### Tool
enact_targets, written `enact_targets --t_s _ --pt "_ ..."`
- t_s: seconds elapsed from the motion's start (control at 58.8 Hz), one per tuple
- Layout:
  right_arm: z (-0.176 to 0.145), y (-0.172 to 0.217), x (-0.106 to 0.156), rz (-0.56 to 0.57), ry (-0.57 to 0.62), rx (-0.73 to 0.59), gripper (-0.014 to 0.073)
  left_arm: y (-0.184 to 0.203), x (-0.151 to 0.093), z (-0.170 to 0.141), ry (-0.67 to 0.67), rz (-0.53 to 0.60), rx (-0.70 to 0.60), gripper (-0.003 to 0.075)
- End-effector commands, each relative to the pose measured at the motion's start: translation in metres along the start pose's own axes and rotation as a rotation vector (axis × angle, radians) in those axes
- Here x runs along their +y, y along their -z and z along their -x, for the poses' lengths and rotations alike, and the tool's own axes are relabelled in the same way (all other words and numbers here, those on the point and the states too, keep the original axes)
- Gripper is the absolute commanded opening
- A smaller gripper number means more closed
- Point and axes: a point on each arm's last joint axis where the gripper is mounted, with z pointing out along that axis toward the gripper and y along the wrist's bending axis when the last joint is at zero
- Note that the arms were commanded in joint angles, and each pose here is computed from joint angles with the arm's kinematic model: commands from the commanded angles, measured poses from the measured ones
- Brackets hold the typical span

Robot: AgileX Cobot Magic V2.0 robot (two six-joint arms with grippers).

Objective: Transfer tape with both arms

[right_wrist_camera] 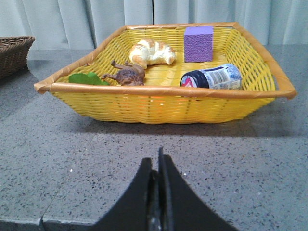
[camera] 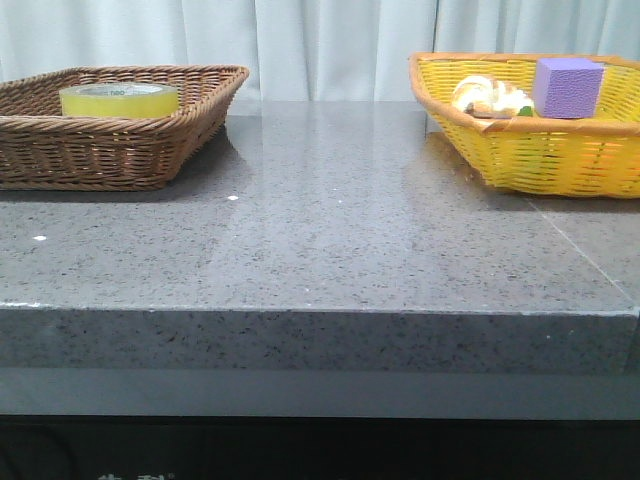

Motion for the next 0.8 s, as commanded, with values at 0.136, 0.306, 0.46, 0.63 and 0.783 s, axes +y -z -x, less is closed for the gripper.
enact_targets --t_s 0.136,0.306,0.46,0.63,0.783 --pt "0.0192 0.0046 0.0005 -0.003 -0.002 -0.153 -0.0068 0.0006 0.0002 -0.0043 0.012 -0.009 -0.064 -0.0020" --pt "0.0248 0.0056 0.0004 -0.004 -0.004 -0.216 -0.0068 0.0006 0.0002 -0.0043 0.012 -0.009 -0.064 -0.0020" --pt "0.0263 0.0060 -0.0016 -0.042 0.000 -0.234 -0.0068 0.0006 0.0002 -0.0043 0.012 -0.009 -0.064 -0.0020" --pt "0.0265 0.0063 -0.0043 -0.095 0.005 -0.239 -0.0068 0.0006 0.0002 -0.0043 0.012 -0.009 -0.064 -0.0020" --pt "0.0265 0.0063 -0.0043 -0.095 0.005 -0.239 -0.0068 0.0006 0.0002 -0.0043 0.012 -0.009 -0.064 -0.0020"
